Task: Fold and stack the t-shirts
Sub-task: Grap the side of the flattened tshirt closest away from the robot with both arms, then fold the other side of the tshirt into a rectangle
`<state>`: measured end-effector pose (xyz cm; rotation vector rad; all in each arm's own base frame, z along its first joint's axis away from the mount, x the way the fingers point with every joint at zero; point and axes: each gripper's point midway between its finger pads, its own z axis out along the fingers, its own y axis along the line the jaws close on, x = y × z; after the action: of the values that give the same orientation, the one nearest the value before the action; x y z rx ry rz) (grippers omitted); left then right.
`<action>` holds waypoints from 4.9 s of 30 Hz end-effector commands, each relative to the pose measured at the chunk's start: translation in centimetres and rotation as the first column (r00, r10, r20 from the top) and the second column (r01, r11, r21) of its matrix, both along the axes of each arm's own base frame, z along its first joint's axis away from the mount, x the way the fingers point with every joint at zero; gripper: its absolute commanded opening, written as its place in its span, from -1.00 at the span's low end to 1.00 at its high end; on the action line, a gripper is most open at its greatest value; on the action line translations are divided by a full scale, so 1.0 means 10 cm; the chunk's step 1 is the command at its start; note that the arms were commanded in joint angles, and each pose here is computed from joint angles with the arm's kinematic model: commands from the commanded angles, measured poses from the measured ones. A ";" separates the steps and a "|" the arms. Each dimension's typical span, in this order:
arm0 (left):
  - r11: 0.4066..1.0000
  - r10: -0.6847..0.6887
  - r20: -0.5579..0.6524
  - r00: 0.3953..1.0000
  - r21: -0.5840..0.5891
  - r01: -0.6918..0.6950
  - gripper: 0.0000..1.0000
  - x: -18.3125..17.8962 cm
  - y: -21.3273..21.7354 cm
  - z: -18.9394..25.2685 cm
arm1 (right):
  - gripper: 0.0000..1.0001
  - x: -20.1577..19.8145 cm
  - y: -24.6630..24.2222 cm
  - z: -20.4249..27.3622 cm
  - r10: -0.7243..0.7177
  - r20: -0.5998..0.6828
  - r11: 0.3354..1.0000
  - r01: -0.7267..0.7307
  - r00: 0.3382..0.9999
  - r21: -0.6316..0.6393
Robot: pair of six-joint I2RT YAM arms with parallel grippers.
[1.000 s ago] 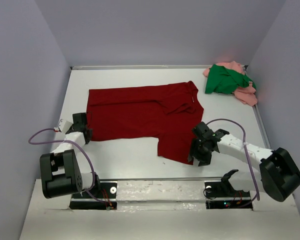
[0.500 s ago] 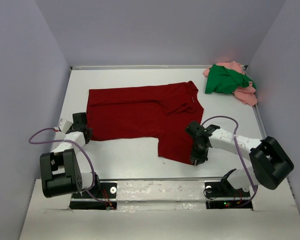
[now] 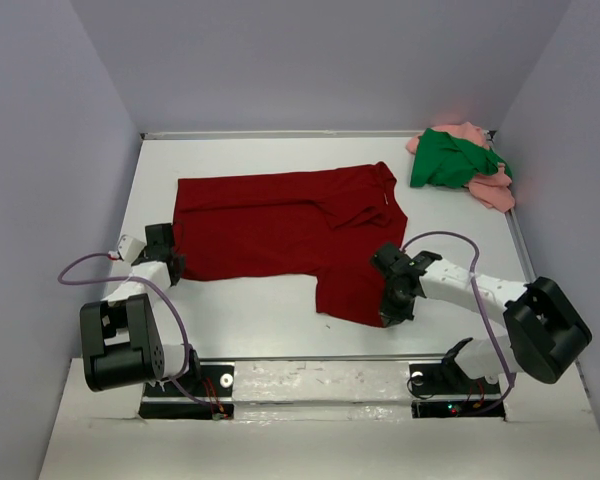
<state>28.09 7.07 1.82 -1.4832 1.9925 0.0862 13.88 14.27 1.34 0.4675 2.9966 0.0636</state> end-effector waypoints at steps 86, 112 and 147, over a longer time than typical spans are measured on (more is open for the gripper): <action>0.919 -0.330 0.082 0.940 0.254 0.301 -1.00 1.82 0.28 1.18 | -1.00 3.33 -0.33 2.47 0.078 0.850 0.997 -0.064 0.521 -0.052; 0.925 -0.324 0.014 0.946 0.215 0.313 -1.00 2.53 0.39 0.72 | -1.00 4.41 -0.16 1.76 0.178 0.803 0.982 -0.151 0.568 -0.111; 0.521 -0.846 0.146 0.512 0.426 0.740 0.96 2.39 -1.26 2.37 | 0.46 3.41 0.95 1.35 0.009 0.609 0.933 -0.226 0.793 0.281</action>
<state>53.58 -1.06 28.76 -0.3381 1.9443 -0.1550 47.95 22.08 14.41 0.0920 2.3930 0.5836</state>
